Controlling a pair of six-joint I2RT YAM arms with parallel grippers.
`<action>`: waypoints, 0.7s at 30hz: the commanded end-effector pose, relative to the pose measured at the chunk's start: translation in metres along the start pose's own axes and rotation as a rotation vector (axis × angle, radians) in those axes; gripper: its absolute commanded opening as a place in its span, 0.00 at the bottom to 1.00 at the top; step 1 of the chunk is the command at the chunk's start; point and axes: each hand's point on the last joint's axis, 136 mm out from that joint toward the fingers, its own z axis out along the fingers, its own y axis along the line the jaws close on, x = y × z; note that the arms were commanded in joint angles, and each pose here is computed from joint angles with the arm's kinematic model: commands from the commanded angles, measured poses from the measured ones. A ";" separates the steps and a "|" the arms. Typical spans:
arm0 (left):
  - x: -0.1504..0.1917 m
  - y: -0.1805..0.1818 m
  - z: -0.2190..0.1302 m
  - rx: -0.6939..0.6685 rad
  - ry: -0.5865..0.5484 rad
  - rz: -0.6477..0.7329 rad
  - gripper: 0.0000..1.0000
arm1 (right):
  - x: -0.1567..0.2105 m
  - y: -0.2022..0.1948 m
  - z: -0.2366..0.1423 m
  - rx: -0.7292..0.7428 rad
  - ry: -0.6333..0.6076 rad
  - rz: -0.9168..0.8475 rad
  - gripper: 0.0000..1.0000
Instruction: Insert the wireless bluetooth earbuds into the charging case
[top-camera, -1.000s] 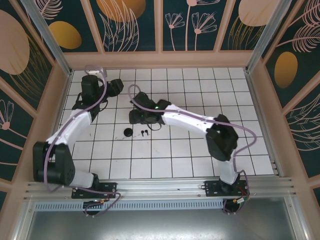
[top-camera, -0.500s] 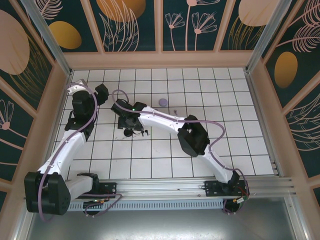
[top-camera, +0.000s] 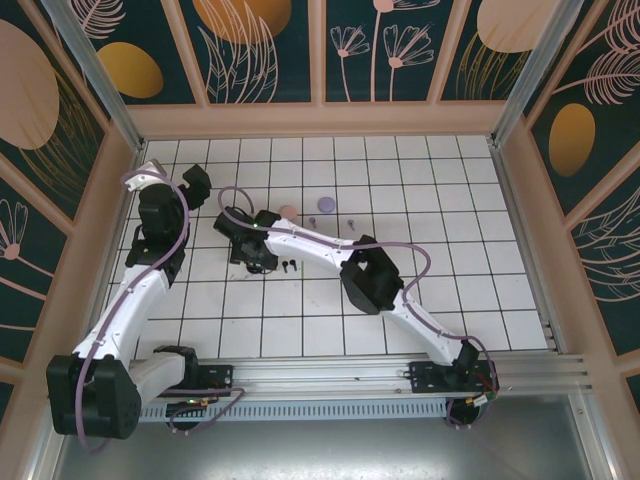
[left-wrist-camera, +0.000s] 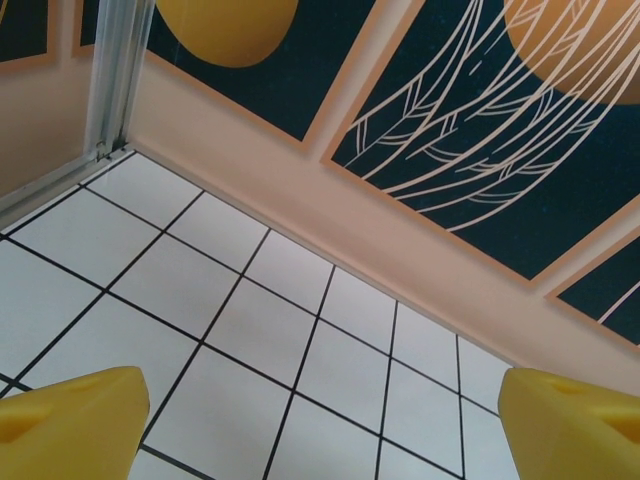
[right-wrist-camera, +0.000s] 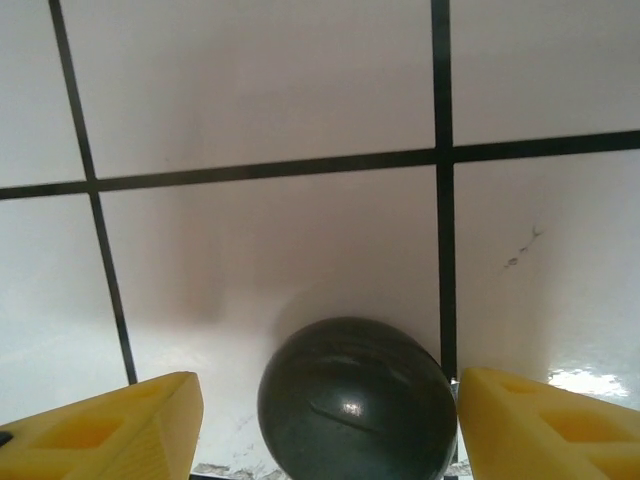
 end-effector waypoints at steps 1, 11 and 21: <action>-0.010 -0.002 -0.004 0.024 -0.046 -0.042 0.90 | 0.015 -0.004 0.008 0.037 0.040 0.005 0.66; 0.001 -0.001 -0.004 0.047 -0.029 -0.066 0.90 | 0.019 -0.012 0.018 0.075 0.037 -0.076 0.52; -0.001 -0.005 -0.005 0.066 -0.032 -0.074 0.91 | 0.023 -0.027 0.018 0.138 0.057 -0.341 0.50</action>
